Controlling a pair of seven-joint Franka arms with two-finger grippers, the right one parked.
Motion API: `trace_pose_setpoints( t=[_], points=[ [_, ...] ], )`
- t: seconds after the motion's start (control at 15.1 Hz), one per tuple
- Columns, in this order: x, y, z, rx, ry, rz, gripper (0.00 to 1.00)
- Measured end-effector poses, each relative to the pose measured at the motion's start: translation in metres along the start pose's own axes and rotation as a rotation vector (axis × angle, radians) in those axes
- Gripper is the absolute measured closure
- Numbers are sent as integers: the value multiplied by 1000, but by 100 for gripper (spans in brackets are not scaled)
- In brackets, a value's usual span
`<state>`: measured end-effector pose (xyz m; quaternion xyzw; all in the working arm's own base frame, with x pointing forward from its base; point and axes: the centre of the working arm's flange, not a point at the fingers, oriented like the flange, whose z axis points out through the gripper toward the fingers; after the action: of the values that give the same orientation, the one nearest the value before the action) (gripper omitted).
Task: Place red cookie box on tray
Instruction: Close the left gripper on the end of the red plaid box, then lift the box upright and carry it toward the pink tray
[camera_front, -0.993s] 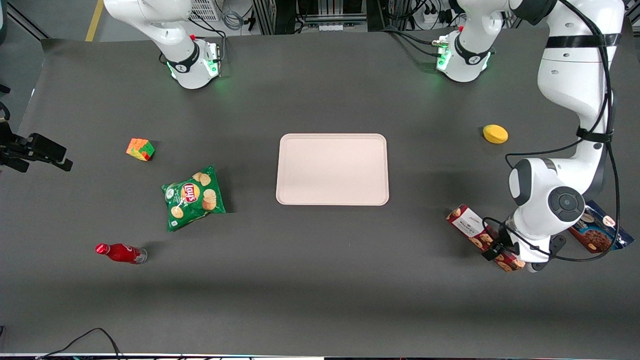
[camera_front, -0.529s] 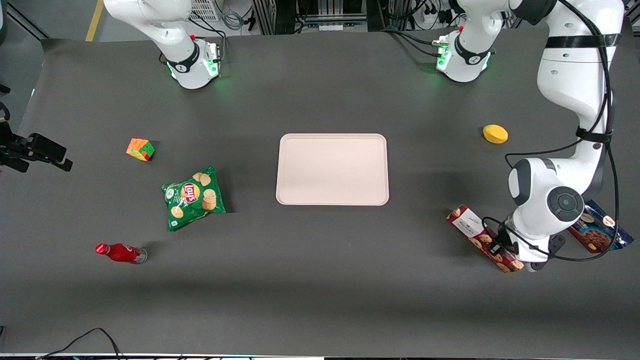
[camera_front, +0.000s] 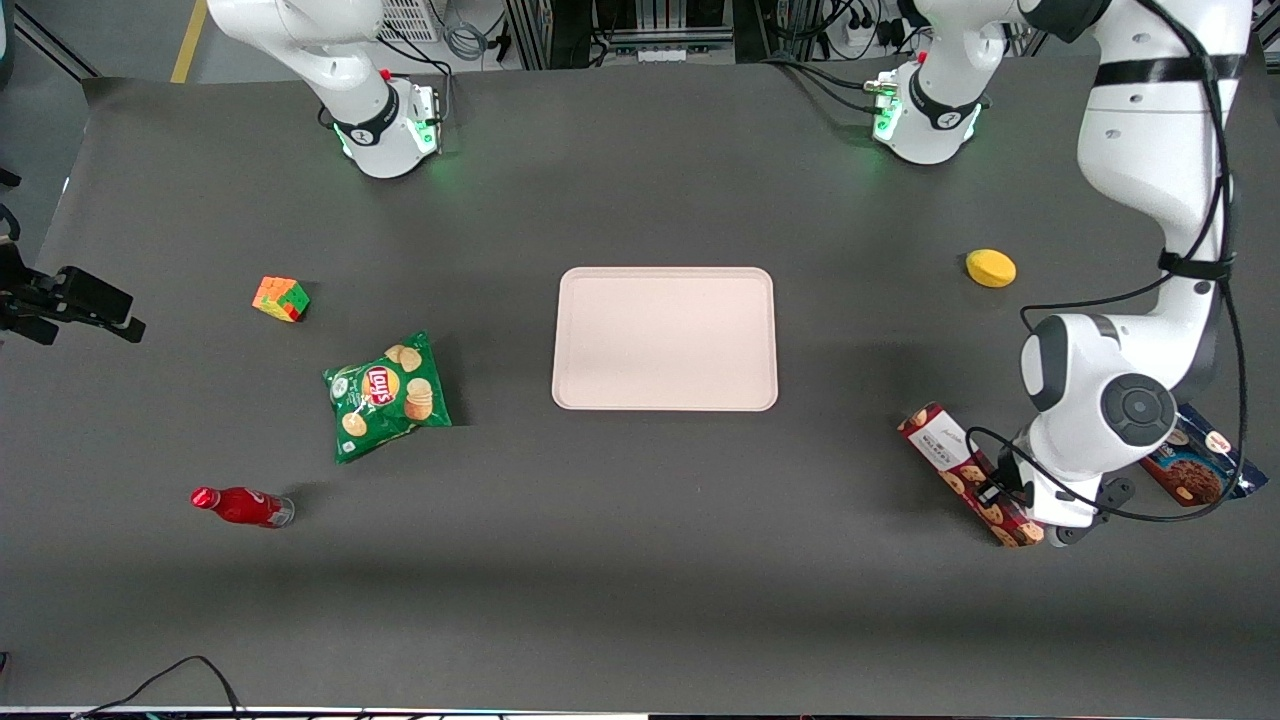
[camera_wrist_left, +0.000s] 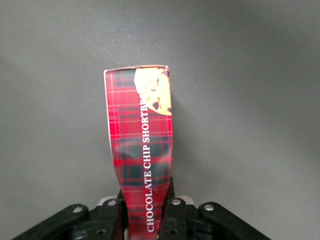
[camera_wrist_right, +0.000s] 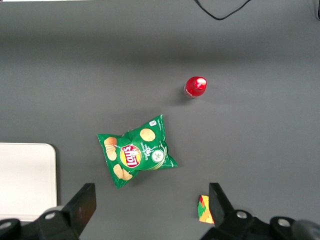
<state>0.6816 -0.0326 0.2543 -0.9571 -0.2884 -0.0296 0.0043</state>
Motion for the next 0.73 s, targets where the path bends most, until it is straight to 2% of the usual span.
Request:
trace_pose_setpoints(
  t=[0.13, 0.26, 0.46, 0.73],
  points=[
    [1, 12, -42, 17, -36, 49, 75],
    [-6, 29, -94, 13, -51, 94, 75],
    [-44, 66, -167, -30, -47, 189, 75],
    [-117, 117, -223, -62, -81, 369, 75]
  ],
)
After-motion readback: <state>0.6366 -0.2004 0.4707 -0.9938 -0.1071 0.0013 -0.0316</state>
